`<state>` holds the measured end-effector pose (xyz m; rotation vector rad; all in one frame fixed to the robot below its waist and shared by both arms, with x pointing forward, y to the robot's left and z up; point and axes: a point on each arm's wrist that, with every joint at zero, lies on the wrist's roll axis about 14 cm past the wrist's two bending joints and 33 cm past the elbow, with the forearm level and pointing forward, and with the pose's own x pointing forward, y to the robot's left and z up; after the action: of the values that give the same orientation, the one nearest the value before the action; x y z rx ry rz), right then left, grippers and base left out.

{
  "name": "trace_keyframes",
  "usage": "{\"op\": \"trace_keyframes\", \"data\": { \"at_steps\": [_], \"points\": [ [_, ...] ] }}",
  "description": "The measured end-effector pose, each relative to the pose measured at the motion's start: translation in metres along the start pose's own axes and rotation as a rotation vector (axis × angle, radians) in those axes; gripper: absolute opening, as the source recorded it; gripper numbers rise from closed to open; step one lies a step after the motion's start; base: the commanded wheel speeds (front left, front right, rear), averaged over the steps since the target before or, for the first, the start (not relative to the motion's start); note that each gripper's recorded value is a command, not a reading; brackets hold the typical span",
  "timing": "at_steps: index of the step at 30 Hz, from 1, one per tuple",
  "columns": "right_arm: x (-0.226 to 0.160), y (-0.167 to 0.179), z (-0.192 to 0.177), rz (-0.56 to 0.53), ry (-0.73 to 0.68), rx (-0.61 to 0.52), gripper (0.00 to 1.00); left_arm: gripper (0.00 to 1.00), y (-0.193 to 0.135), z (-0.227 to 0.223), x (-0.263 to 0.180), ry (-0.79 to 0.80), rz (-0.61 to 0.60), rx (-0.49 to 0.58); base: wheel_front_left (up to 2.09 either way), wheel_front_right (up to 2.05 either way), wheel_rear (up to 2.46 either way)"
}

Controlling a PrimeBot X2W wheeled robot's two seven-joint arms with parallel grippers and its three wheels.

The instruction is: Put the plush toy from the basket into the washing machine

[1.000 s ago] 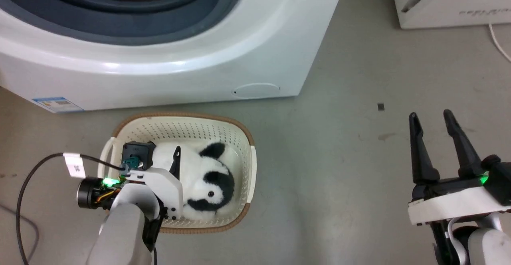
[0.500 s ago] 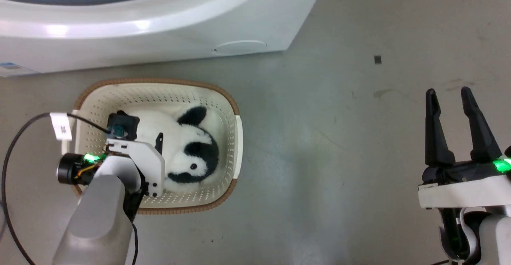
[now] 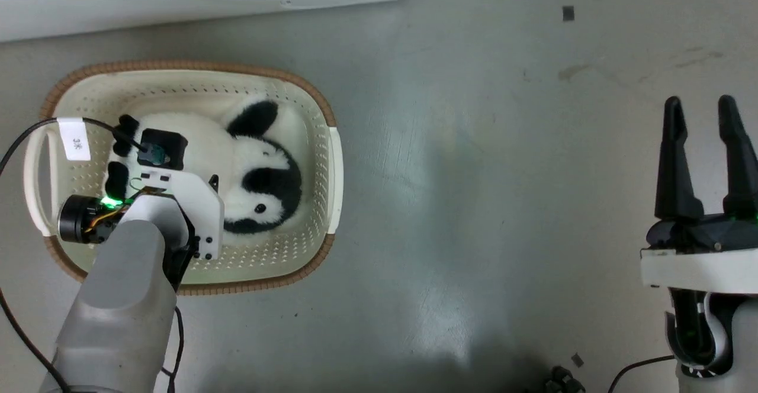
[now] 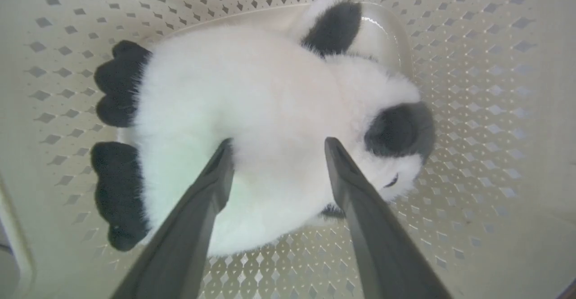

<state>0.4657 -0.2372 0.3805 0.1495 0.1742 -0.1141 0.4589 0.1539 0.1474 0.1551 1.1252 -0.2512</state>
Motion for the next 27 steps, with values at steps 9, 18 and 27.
{"op": "trace_keyframes", "data": {
  "at_steps": [9,18,27],
  "points": [
    [0.012,-0.010,-0.024,-0.026,0.023,0.020,1.00,1.00,0.002,-0.022,0.036,0.098,-0.003,-0.003,0.00,0.00,0.00],
    [0.020,-0.018,-0.041,-0.044,0.034,0.018,1.00,1.00,0.005,-0.031,0.064,0.153,-0.006,0.003,0.00,0.00,0.00],
    [0.025,-0.028,-0.041,-0.073,0.012,0.035,1.00,0.00,0.007,-0.037,0.081,0.202,-0.010,0.037,0.00,0.00,0.00]
  ]
}}
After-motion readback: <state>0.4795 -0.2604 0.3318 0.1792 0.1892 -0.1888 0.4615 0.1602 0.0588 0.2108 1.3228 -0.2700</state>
